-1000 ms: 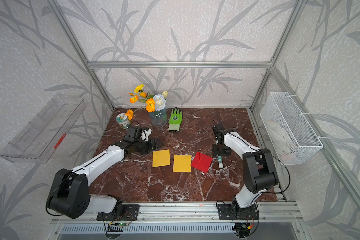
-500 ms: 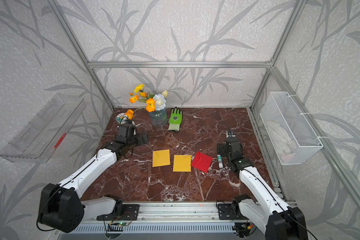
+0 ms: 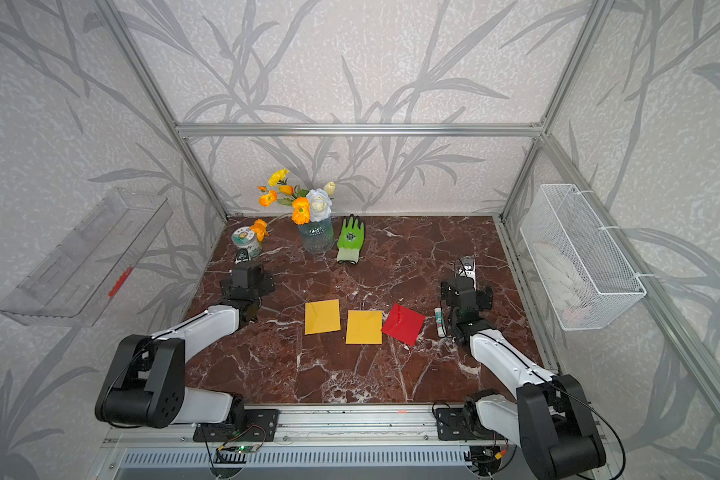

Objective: Seal the envelope with a glue stick
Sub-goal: Reset both arms

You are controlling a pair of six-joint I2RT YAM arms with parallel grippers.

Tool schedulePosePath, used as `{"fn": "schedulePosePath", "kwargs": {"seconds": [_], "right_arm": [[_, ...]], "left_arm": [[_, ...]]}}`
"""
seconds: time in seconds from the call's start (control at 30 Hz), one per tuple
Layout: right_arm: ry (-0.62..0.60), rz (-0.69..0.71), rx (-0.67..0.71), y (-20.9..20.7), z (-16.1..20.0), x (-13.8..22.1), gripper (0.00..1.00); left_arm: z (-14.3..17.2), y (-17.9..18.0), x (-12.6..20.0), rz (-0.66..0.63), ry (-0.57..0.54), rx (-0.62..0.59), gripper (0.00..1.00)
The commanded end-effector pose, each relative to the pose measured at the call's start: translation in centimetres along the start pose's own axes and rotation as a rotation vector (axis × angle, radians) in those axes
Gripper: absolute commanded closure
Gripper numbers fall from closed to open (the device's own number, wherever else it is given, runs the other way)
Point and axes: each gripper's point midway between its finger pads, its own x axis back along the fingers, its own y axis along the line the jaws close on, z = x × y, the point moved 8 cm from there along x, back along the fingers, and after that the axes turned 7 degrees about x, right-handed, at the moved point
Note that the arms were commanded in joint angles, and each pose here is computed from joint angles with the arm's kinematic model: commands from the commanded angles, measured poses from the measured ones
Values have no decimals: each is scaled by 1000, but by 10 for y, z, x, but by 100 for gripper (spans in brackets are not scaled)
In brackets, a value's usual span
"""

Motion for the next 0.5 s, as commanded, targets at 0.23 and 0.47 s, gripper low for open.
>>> {"fn": "schedulePosePath", "kwargs": {"seconds": [0.23,0.47], "right_arm": [[-188,-104,-43,11,10,-10,1],[-269,-231,22,43,21,-40,1]], "left_arm": [[22,5,-14,131,-185,71,0],[21,7,-19,161,-156,86,0]]}}
